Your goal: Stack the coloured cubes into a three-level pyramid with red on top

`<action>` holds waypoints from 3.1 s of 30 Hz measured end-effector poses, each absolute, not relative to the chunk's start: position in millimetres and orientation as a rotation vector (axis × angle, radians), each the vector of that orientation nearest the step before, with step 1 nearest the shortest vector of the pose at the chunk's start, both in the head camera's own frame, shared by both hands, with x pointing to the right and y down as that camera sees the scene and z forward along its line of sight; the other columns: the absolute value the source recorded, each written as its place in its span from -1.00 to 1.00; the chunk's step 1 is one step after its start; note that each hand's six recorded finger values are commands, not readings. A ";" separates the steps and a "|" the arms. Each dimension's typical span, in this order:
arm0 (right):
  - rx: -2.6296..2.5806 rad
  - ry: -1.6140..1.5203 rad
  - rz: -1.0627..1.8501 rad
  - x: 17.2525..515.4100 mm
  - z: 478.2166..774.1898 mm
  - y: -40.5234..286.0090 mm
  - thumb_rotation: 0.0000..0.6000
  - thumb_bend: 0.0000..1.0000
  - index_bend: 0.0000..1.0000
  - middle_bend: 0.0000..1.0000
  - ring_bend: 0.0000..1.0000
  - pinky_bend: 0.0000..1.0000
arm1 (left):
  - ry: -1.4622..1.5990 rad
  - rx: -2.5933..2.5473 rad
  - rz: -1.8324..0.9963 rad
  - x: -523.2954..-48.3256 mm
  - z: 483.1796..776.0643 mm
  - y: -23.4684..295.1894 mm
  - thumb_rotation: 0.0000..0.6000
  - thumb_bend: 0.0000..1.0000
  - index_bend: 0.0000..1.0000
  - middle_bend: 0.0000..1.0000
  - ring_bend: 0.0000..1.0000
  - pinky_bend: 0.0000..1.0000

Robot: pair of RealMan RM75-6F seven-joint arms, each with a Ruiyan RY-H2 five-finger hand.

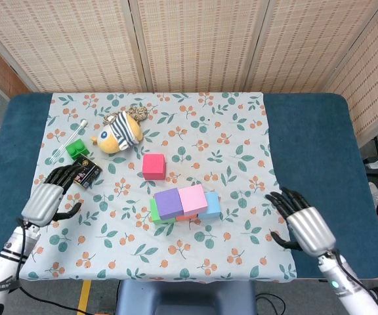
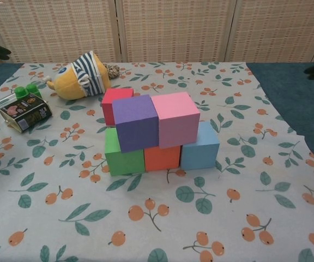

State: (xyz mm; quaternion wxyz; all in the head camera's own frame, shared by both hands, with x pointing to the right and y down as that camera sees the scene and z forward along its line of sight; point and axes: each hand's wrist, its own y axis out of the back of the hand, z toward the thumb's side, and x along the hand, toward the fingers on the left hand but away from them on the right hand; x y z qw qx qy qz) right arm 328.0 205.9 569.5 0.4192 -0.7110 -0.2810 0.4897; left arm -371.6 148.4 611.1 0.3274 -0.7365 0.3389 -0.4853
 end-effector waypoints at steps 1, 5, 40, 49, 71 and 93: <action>-1.763 -0.733 1.230 337.5 568.6 210.7 0.47 -0.47 -0.84 -0.80 -1.00 -0.74 | 0.890 -1.933 -1.254 -364.7 610.2 142.1 1.00 -0.23 -1.00 -0.90 -0.92 -0.80; -1.726 -0.832 1.228 365.3 565.6 231.4 0.47 -0.47 -0.86 -0.80 -1.00 -0.75 | 0.886 -1.966 -1.212 -342.0 610.9 124.6 1.00 -0.23 -1.00 -0.90 -0.92 -0.80; -1.851 -0.815 1.259 369.9 579.4 227.0 0.47 -0.47 -0.93 -0.80 -1.00 -0.76 | 0.585 -2.064 -1.321 -161.2 724.6 53.2 1.00 -0.30 -1.00 -0.82 -0.91 -0.80; -1.854 -0.808 1.280 370.7 583.4 224.7 0.47 -0.47 -0.94 -0.80 -1.00 -0.76 | 0.525 -2.015 -1.393 -167.9 750.8 53.4 1.00 -0.30 -1.00 -0.70 -0.91 -0.79; -1.883 -0.790 1.277 369.6 583.0 227.2 0.47 -0.47 -0.95 -0.80 -1.00 -0.76 | 0.523 -1.818 -1.398 -189.0 762.1 44.5 1.00 -0.28 -0.25 0.12 -0.52 -0.74; -1.952 -0.763 1.227 362.7 576.3 236.0 0.47 -0.47 -0.95 -0.80 -1.00 -0.76 | 0.720 -1.995 -1.053 -188.2 609.8 35.2 1.00 -0.28 -0.20 0.20 -0.45 -0.75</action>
